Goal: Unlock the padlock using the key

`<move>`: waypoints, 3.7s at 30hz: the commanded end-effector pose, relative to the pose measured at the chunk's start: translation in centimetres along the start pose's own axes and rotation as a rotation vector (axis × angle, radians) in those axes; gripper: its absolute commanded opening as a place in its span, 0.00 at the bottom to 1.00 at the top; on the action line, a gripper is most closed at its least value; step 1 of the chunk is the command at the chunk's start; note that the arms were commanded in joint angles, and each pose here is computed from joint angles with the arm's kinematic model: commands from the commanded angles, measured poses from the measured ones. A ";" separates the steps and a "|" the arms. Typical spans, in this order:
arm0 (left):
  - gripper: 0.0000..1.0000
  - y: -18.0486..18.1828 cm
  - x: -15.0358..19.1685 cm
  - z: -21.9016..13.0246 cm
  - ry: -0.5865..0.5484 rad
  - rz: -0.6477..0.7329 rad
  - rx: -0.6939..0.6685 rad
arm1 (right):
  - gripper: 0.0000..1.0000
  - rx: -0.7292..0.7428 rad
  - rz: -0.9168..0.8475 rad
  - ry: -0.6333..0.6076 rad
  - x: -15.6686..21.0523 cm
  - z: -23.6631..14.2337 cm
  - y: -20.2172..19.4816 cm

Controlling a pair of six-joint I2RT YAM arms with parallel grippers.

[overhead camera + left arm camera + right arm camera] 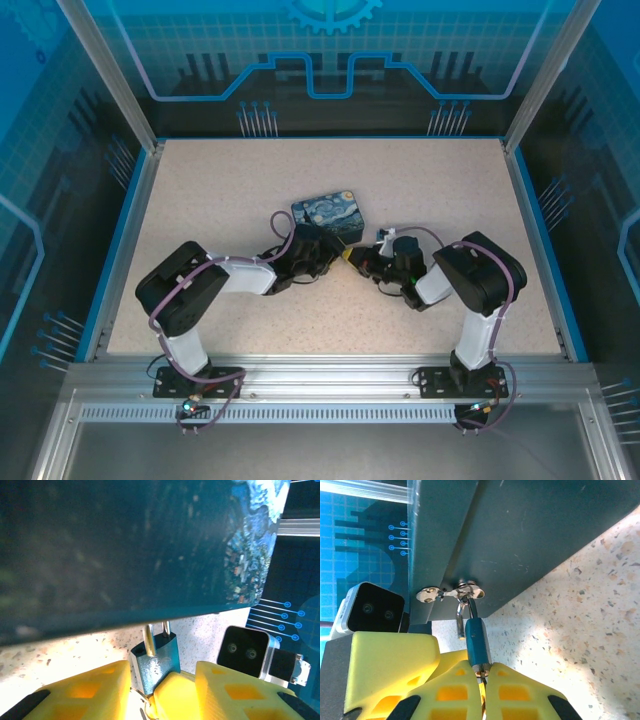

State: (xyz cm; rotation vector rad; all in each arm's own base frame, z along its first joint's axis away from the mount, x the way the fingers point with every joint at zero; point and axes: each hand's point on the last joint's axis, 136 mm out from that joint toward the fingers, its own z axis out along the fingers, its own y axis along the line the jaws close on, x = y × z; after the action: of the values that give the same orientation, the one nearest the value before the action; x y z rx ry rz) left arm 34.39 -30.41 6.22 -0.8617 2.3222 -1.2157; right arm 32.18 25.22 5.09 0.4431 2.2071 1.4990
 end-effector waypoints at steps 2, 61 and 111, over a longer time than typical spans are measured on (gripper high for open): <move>0.44 -0.7 -1.0 -1.2 -0.044 0.035 -0.021 | 0.06 0.021 -0.091 0.004 0.5 -0.1 0.2; 0.51 -3.0 -8.2 -4.4 -0.110 0.047 -0.012 | 0.05 0.910 -1.812 0.063 5.2 0.9 1.2; 0.78 -4.7 -15.2 -9.6 -0.122 0.277 -0.011 | 1.00 0.175 -0.834 0.073 1.7 -8.2 8.9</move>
State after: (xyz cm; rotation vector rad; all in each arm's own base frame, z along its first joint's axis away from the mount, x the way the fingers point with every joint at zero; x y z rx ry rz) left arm 41.14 -15.59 16.79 -0.6592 2.2198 -0.9620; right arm 27.89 21.78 15.50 -0.5827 2.0601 0.5121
